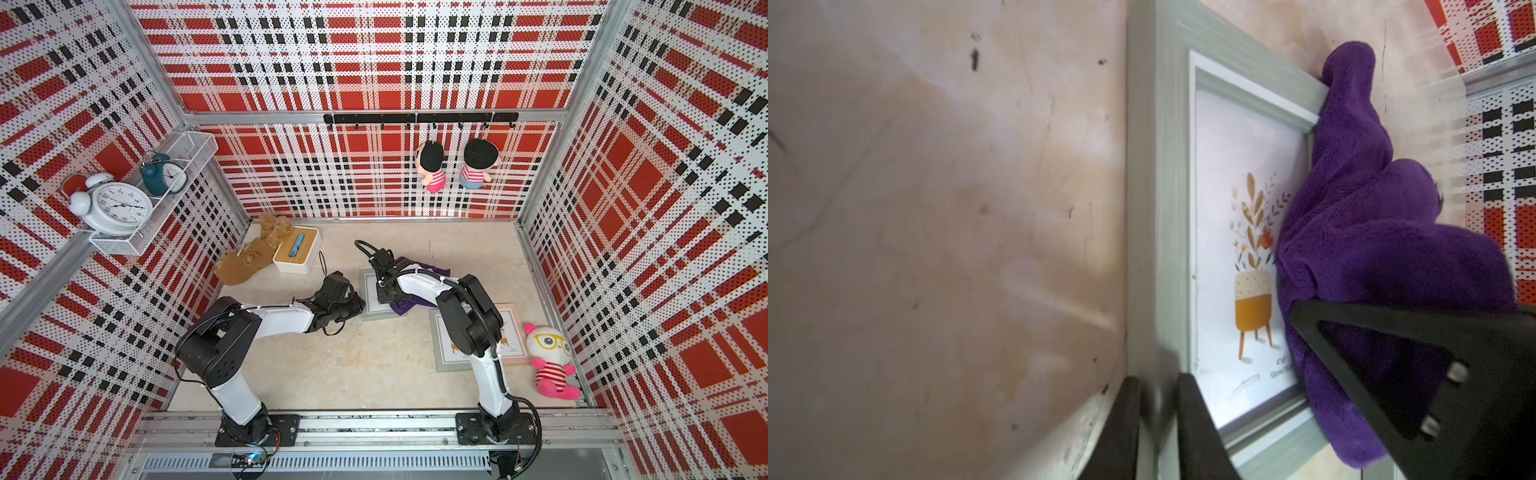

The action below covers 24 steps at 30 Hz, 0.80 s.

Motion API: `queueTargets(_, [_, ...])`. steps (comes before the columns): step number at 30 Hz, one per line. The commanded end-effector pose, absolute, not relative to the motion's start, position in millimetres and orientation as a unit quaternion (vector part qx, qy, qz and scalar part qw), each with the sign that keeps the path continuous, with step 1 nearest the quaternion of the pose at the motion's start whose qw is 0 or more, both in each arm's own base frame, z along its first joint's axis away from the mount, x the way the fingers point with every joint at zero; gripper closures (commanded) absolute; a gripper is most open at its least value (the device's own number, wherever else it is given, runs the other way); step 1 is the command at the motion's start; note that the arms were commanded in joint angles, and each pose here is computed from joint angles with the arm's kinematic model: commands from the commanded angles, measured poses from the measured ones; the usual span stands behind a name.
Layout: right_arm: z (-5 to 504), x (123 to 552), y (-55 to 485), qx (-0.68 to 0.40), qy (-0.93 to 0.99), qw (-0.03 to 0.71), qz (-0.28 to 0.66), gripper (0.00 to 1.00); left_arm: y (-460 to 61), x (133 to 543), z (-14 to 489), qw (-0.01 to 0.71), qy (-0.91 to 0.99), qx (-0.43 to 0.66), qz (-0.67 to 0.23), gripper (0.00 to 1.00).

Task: Wipe the picture frame with a cloth
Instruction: Wipe the dirt from the picture frame.

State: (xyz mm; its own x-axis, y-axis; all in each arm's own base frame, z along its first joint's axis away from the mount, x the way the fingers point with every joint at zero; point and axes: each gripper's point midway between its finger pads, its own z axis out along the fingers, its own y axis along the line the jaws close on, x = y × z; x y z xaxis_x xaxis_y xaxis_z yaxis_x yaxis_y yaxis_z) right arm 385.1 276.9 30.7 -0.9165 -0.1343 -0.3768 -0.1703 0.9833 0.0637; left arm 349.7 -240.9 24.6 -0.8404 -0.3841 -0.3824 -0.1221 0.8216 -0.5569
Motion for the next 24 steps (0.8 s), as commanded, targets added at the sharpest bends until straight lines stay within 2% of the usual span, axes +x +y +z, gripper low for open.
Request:
queueTargets(1, [-7,336,252,-0.052,0.99,0.133,0.005,1.0,-204,280,-61,0.129,0.967,-0.161,-0.147,0.83])
queueTargets(4, [-9,305,240,-0.028,0.992,0.121,-0.007,1.0,-199,266,-73,0.115,0.969,-0.176,-0.13,0.85])
queueTargets(7, [-12,302,234,-0.018,0.992,0.124,-0.009,1.0,-197,258,-78,0.111,0.967,-0.19,-0.126,0.87])
queueTargets(10, [-17,333,223,-0.013,0.99,0.136,-0.031,1.0,-193,253,-79,0.112,0.966,-0.194,-0.126,0.87])
queueTargets(12, [-11,370,222,-0.011,0.986,0.164,-0.04,1.0,-190,252,-76,0.115,0.966,-0.193,-0.125,0.87])
queueTargets(17, [18,444,253,-0.028,0.971,0.236,-0.014,1.0,-188,255,-70,0.123,0.966,-0.187,-0.126,0.87])
queueTargets(21, [63,460,276,-0.057,0.957,0.281,0.036,1.0,-196,265,-60,0.134,0.965,-0.179,-0.139,0.87])
queueTargets(24, [101,455,269,-0.05,0.947,0.314,0.051,1.0,-207,280,-43,0.15,0.963,-0.166,-0.152,0.86])
